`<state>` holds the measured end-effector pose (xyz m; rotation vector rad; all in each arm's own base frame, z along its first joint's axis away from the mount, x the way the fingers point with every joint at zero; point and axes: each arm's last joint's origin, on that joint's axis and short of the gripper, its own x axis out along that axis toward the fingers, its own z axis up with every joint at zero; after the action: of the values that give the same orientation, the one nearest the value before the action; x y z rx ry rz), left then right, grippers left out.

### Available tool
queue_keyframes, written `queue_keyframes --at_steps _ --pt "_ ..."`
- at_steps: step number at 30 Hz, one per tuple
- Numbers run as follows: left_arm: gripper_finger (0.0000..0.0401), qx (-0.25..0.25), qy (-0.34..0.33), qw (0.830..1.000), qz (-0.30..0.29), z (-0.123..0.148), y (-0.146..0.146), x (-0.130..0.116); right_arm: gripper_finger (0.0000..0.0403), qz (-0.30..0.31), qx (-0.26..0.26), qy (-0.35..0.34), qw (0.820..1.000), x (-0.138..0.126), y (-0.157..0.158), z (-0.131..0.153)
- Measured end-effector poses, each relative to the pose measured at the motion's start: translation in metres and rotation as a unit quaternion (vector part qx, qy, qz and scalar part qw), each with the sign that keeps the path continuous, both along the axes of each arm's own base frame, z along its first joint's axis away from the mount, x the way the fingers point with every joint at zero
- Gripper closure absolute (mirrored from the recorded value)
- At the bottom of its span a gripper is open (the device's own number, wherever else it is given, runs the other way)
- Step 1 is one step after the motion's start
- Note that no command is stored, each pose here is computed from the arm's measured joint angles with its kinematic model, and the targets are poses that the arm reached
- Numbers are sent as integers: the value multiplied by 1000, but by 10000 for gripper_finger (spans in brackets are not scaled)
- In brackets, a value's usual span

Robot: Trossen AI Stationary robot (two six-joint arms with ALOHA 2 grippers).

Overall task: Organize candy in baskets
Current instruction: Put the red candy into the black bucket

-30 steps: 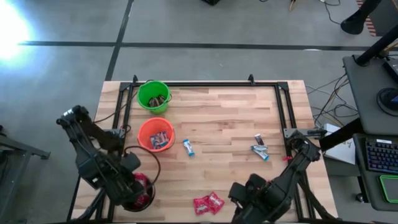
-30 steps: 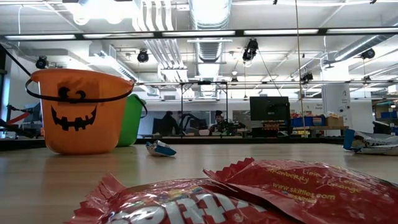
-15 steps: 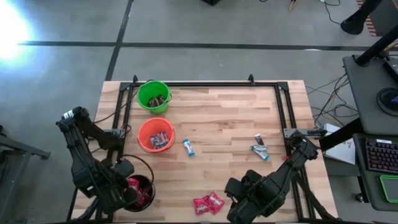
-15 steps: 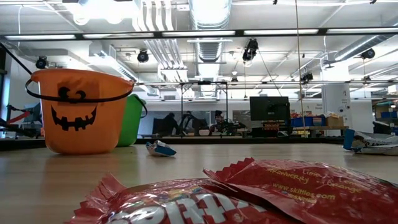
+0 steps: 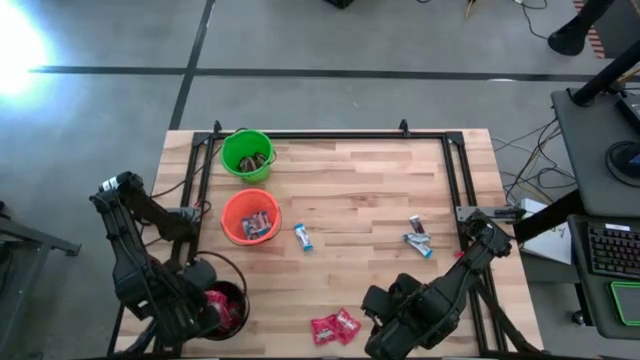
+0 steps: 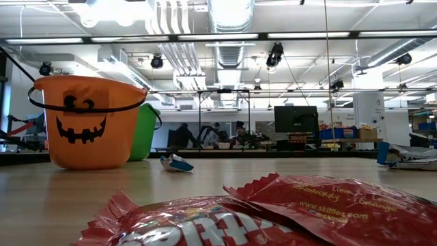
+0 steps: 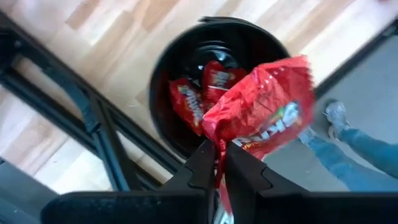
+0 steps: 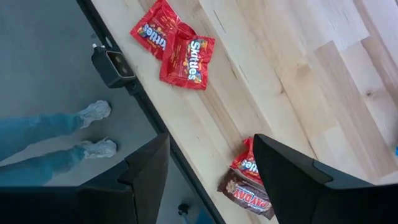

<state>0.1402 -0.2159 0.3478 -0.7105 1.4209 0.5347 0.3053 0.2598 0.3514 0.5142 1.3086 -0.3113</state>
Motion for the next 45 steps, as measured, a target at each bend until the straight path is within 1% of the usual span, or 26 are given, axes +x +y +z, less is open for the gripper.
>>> queue_keyframes --at_steps 3,10,15,22,25,27,29,31,33,36,45 --pt "366 -14 -11 1000 -9 0 -3 2 179 0 0 0 1000 0 0 0" --pt "312 -15 -12 1000 -13 0 -3 2 179 0 0 0 1000 0 0 0" --pt "281 -15 -12 1000 -13 0 -3 2 179 1 0 0 1000 0 0 0" --pt "262 -24 -19 999 -11 1 -5 3 179 5 -1 0 1000 0 0 0" --pt "262 -40 -48 998 -9 2 -9 7 179 6 -1 0 1000 0 0 0" --pt "262 -59 -94 994 -14 4 -15 13 179 7 -1 0 1000 0 0 0" --pt "262 -79 -151 985 -24 7 -22 24 179 7 -1 0 1000 0 0 0" --pt "262 -87 -197 976 -36 8 -27 35 179 7 -2 0 1000 0 0 0" --pt "262 -87 -224 969 -47 7 -29 46 179 8 -2 -1 1000 0 0 0" --pt "262 -74 -229 969 -56 2 -28 58 179 9 -2 0 1000 0 0 0" --pt "262 -27 -206 977 -47 -26 -27 92 179 16 -2 0 1000 -1 1 0"
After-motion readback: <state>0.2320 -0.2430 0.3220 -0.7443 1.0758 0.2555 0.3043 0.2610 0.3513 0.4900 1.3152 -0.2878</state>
